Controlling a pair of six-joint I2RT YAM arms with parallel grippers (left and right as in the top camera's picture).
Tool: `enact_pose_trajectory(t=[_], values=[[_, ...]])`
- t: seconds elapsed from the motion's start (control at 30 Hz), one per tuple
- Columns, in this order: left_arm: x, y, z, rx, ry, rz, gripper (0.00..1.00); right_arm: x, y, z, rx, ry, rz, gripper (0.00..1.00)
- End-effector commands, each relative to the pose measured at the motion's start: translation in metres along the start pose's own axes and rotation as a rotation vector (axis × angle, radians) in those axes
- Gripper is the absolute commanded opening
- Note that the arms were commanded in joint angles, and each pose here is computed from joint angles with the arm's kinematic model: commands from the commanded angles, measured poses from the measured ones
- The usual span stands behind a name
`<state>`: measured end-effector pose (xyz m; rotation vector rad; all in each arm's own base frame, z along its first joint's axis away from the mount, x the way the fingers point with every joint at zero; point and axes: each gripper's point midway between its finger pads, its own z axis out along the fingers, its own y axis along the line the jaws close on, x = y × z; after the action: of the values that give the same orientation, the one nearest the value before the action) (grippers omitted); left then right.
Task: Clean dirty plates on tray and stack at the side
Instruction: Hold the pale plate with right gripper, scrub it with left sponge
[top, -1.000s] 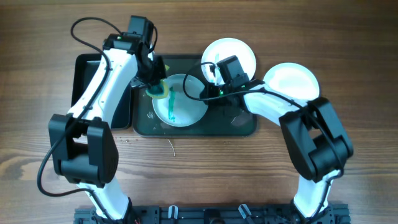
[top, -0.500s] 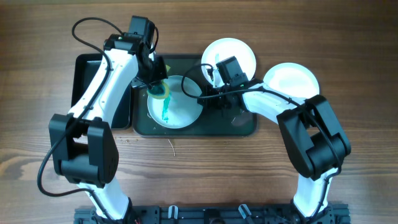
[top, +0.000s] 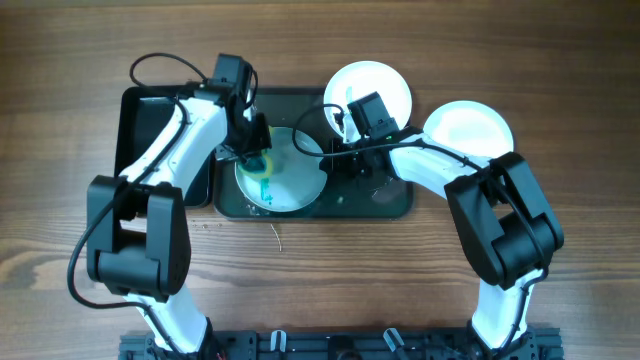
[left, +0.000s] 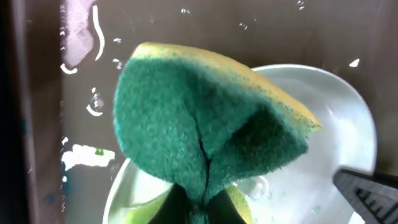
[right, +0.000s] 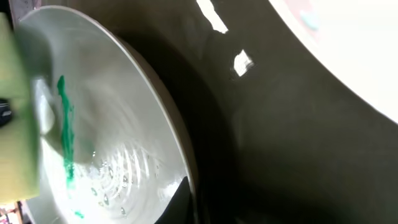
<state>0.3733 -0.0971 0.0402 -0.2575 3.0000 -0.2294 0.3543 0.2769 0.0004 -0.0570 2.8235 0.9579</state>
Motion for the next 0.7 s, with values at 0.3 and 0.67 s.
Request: enact_pose_trajectory(t=[0.3, 0.67], values=[[0.074, -0.009, 0.068, -0.068, 0.201, 0.097, 0.04, 0.011, -0.02, 0.012, 0.057, 0.033, 0.018, 0.04], [0.11, -0.073, 0.048, 0.387, 0.356, 0.388, 0.04, 0.01, -0.02, 0.012, 0.057, 0.033, 0.017, 0.04]])
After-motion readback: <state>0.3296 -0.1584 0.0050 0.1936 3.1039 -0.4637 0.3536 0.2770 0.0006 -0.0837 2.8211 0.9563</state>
